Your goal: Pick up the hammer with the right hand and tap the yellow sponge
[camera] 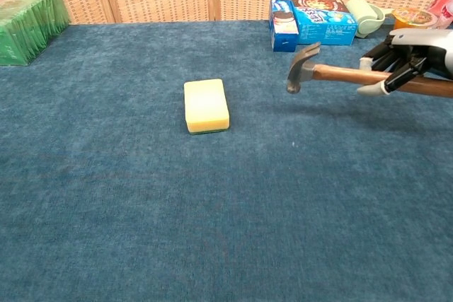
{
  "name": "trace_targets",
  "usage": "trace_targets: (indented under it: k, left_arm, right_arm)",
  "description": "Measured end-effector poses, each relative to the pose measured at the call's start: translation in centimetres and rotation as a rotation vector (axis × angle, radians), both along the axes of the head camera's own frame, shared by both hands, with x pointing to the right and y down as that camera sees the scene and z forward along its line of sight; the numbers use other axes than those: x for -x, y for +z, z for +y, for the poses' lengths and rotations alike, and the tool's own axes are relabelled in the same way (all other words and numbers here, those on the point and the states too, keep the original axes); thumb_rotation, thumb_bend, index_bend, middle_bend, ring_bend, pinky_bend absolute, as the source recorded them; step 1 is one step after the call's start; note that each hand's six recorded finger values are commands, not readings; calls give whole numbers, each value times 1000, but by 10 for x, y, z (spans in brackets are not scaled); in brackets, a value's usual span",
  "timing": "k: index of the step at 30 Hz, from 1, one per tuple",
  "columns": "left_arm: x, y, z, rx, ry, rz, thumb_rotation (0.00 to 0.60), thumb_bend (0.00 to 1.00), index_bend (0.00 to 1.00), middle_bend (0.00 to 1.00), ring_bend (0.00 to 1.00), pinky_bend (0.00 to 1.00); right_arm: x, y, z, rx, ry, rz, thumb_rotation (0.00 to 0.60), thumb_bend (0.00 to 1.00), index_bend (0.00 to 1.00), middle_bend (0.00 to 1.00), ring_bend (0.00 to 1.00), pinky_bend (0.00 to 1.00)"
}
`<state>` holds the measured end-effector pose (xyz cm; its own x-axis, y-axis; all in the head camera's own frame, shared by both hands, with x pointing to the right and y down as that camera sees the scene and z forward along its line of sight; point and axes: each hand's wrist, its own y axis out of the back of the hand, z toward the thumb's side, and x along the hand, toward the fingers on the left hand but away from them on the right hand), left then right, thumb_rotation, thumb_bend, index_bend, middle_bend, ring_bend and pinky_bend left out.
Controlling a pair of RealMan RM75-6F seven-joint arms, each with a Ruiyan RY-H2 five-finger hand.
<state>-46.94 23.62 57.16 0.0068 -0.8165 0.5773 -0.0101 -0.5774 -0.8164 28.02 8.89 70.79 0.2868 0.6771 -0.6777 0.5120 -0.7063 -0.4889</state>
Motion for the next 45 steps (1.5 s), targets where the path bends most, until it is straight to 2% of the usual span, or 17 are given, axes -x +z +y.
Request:
trace_targets:
  k: [3,6,11,15,17,19,23,27,32,34,40,45]
  left_arm:
    - [4,-2,0,-6,-10,-7,600,211,465,380,259,207]
    - [7,-3,1,-6,-17,-12,600,211,465,380,259,207]
    - [9,-3,2,-4,-20,-10,600,210,465,380,259,207]
    - [7,-2,1,-5,-14,-4,600,211,465,380,259,207]
    - [7,-2,1,-7,-13,-2,600,211,465,380,259,207]
    - [6,-2,1,-10,-13,0,600,211,465,380,259,207]
    - [6,-2,-1,-30,-14,9,600,210,465,380,259,207]
    - [7,-4,-3,-64,-19,16,600,211,465,380,259,207]
    - [13,-9,-8,-134,-33,11,600,211,466,380,259,206]
    - [15,-10,-10,-147,-40,7,600,211,463,379,257,206]
    - [22,-13,-17,-182,-61,-17,600,212,439,357,226,200]
    - [19,-10,-21,-243,-75,-9,600,211,438,352,225,198]
  right_arm:
    - [5,6,4,23,-29,3,600,343,287,369,393,332]
    - [8,8,5,27,-36,-1,600,306,192,268,296,279]
    - [10,4,-1,-25,-25,-20,600,272,112,194,216,218]
    - [8,-1,-5,-63,-13,-33,600,264,97,185,202,206]
    - [6,-6,-8,-89,-1,-41,600,264,106,194,209,211]
    - [3,-11,-10,-110,12,-50,600,263,160,233,236,235]
    - [-1,-20,-15,-163,43,-66,600,263,350,405,384,336]
    - [-12,-31,-19,-249,83,-63,600,307,428,521,518,464]
    - [-39,-40,-11,-322,71,60,600,309,471,560,574,508]
    - [-49,-43,-4,-325,49,126,600,308,476,561,577,511]
    - [-74,-57,18,-307,17,242,600,326,486,574,578,512]
    - [-100,-75,41,-348,36,343,600,351,493,580,579,511]
